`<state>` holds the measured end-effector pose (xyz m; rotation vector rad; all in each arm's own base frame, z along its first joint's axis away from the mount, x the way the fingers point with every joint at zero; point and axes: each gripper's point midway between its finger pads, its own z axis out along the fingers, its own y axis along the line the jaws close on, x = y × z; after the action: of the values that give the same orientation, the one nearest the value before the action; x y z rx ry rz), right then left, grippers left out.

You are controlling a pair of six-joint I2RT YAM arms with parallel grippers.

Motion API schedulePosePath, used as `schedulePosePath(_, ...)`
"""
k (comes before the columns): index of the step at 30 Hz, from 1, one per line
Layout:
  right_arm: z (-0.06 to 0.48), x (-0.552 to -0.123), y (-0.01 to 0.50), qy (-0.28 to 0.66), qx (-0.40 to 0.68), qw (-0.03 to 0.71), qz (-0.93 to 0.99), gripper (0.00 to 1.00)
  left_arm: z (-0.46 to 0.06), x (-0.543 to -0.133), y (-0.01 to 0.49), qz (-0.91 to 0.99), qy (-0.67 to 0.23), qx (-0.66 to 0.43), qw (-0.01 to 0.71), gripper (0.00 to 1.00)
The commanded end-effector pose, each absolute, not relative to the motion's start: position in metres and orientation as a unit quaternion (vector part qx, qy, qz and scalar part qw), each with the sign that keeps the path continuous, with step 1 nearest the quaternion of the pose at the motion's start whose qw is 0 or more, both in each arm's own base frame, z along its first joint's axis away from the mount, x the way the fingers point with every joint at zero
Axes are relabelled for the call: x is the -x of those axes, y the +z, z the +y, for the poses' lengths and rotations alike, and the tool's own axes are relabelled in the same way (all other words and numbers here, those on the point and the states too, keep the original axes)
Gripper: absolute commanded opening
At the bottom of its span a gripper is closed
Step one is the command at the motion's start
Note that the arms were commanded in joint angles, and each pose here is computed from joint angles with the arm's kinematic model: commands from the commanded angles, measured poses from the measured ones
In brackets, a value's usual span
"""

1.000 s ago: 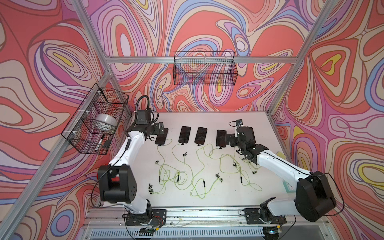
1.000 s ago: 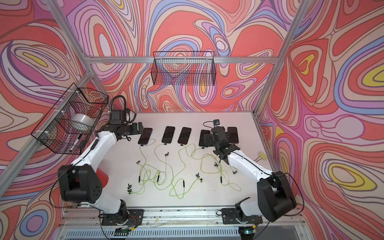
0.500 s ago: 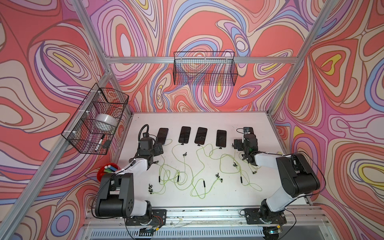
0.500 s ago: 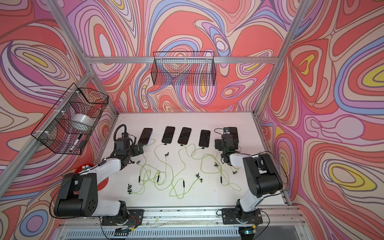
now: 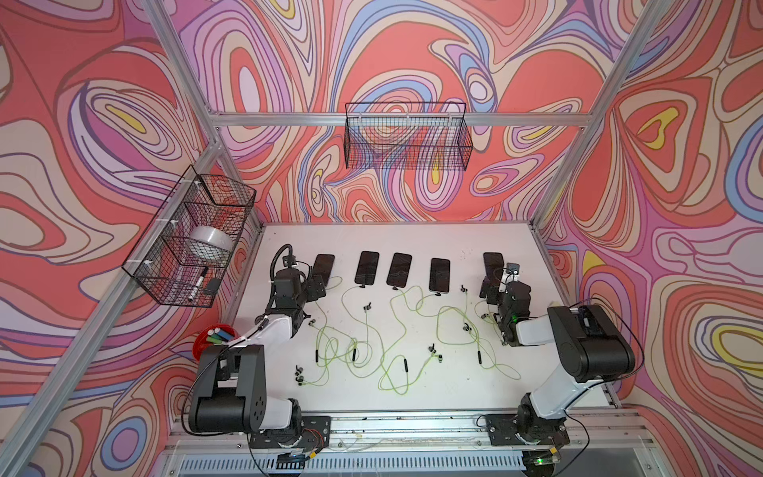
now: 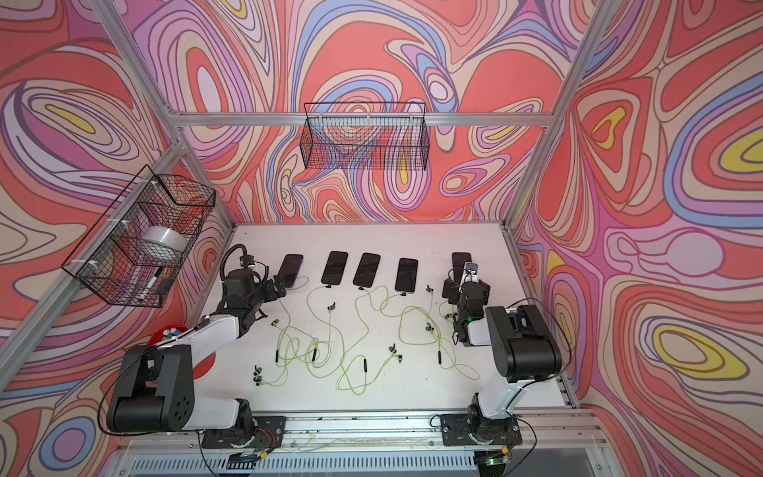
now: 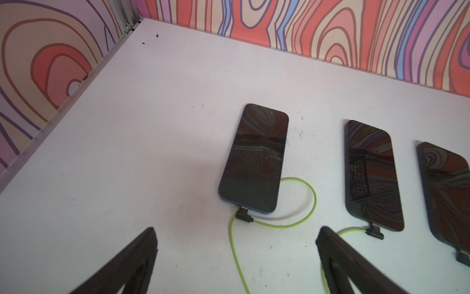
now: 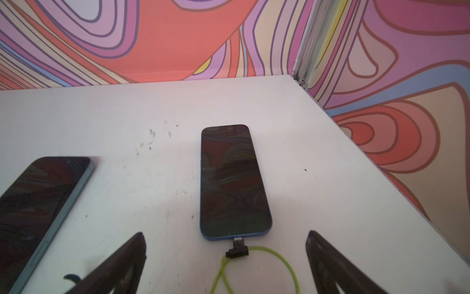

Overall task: Plug wired earphones into phones
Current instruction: Reset both arms

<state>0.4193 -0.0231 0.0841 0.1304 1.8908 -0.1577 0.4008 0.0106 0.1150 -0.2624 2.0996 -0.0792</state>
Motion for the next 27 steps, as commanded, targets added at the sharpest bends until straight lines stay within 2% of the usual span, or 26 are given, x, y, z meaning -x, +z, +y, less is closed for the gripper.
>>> schedulePosePath(1, -0.017, -0.423, 0.096, -0.043, -0.055, 0.611, 0.789, 0.98, 0.006, -0.399, 0.128, 0.849, -0.045, 0.09, 0.519, 1.0)
schedulePosePath(5, -0.018, -0.423, 0.096, -0.044, -0.055, 0.608, 0.791, 0.98, 0.005, -0.394, 0.121, 0.847, -0.048, 0.085, 0.523, 1.0)
schedulePosePath(7, -0.017, -0.422, 0.095, -0.044, -0.054, 0.609, 0.79, 0.98, 0.007, -0.386, 0.098, 0.844, -0.045, 0.094, 0.526, 1.0)
schedulePosePath(13, -0.018, -0.422, 0.096, -0.044, -0.056, 0.611, 0.789, 0.98, -0.001, -0.385, 0.102, 0.847, -0.065, 0.061, 0.524, 0.98)
schedulePosePath(16, -0.018, -0.423, 0.096, -0.044, -0.055, 0.609, 0.79, 0.98, 0.006, -0.374, 0.106, 0.862, -0.025, 0.053, 0.504, 0.98)
schedulePosePath(18, -0.018, -0.424, 0.096, -0.045, -0.055, 0.608, 0.791, 0.98, 0.02, -0.371, 0.11, 0.852, 0.01, 0.069, 0.519, 0.98)
schedulePosePath(24, -0.018, -0.423, 0.096, -0.044, -0.055, 0.608, 0.791, 0.98, 0.043, -0.391, 0.107, 0.831, 0.038, 0.107, 0.545, 1.0)
schedulePosePath(27, -0.019, -0.422, 0.096, -0.045, -0.057, 0.611, 0.788, 0.98, 0.037, -0.393, 0.101, 0.833, 0.015, 0.088, 0.546, 1.0)
